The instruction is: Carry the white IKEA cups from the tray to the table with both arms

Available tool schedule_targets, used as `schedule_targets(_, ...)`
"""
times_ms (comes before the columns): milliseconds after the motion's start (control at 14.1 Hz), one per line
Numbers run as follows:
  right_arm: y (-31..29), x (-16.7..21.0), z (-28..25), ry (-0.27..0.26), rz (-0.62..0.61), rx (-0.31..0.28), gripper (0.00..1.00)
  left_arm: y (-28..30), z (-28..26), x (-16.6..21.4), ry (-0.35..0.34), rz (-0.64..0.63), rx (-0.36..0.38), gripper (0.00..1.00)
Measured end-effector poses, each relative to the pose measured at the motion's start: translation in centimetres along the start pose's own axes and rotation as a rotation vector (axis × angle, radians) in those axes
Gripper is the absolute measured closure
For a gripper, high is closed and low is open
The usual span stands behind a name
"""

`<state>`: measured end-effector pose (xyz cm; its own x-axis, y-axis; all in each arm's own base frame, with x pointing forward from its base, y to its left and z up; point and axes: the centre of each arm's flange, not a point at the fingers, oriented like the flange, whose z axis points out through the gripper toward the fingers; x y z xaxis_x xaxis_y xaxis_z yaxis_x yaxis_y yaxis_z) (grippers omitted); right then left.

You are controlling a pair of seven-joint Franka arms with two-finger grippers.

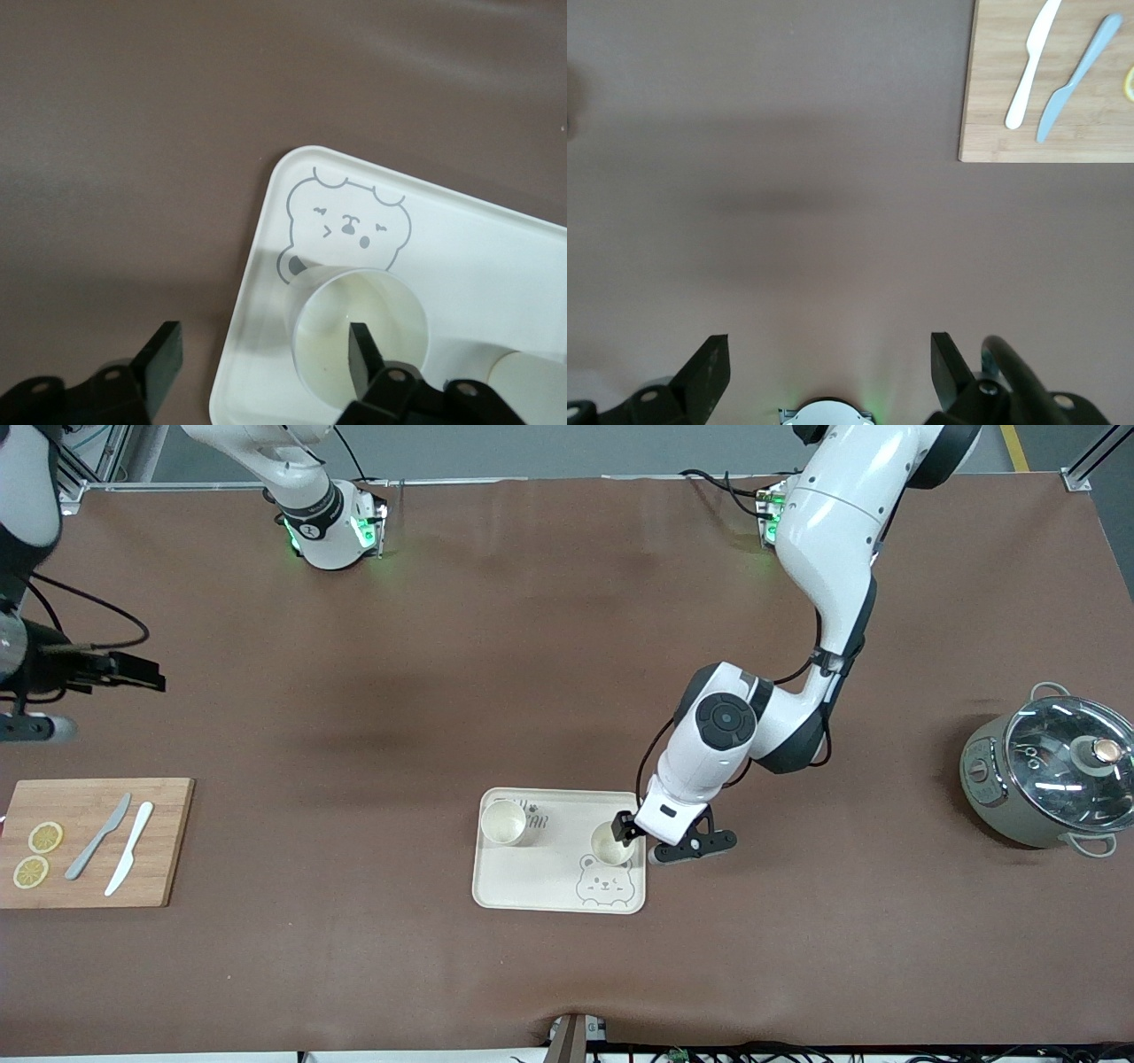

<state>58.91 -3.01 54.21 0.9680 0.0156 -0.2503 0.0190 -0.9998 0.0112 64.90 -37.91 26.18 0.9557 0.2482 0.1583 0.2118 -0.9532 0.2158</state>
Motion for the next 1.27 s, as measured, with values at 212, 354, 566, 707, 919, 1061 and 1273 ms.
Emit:
schedule_targets(212, 0.1, 1.8, 2.2, -0.021, 0.000, -0.001, 0.00, -0.1, 2.3, -0.3, -0.003, 0.001, -0.001, 0.30)
schedule_targets(354, 0.1, 2.8, 3.0, -0.011, 0.000, -0.003, 0.00, 0.1, 3.4, -0.6, -0.003, 0.004, -0.005, 0.37)
schedule_targets(566, -0.3, 3.9, 4.4, -0.016, 0.012, 0.003, 0.00, 0.4, 3.9, -0.8, -0.001, 0.006, -0.009, 0.69)
schedule_targets(707, -1.2, 4.9, 5.6, -0.027, 0.080, 0.060, 0.00, 0.6, 3.5, -0.5, 0.007, 0.005, -0.016, 0.90)
schedule_targets(919, -3.2, 6.7, 7.4, -0.020, 0.178, 0.152, 0.00, 0.4, 1.9, 1.0, 0.033, -0.008, -0.032, 0.96)
schedule_targets(1061, -5.4, 8.1, 8.5, -0.004, 0.267, 0.157, 0.00, -0.5, -0.9, 3.1, 0.058, -0.033, -0.041, 0.96)
schedule_targets(1273, -11.6, 10.5, 10.8, 0.052, 0.399, 0.155, 0.00, -3.1, -5.4, 5.8, 0.065, -0.059, -0.022, 0.96)
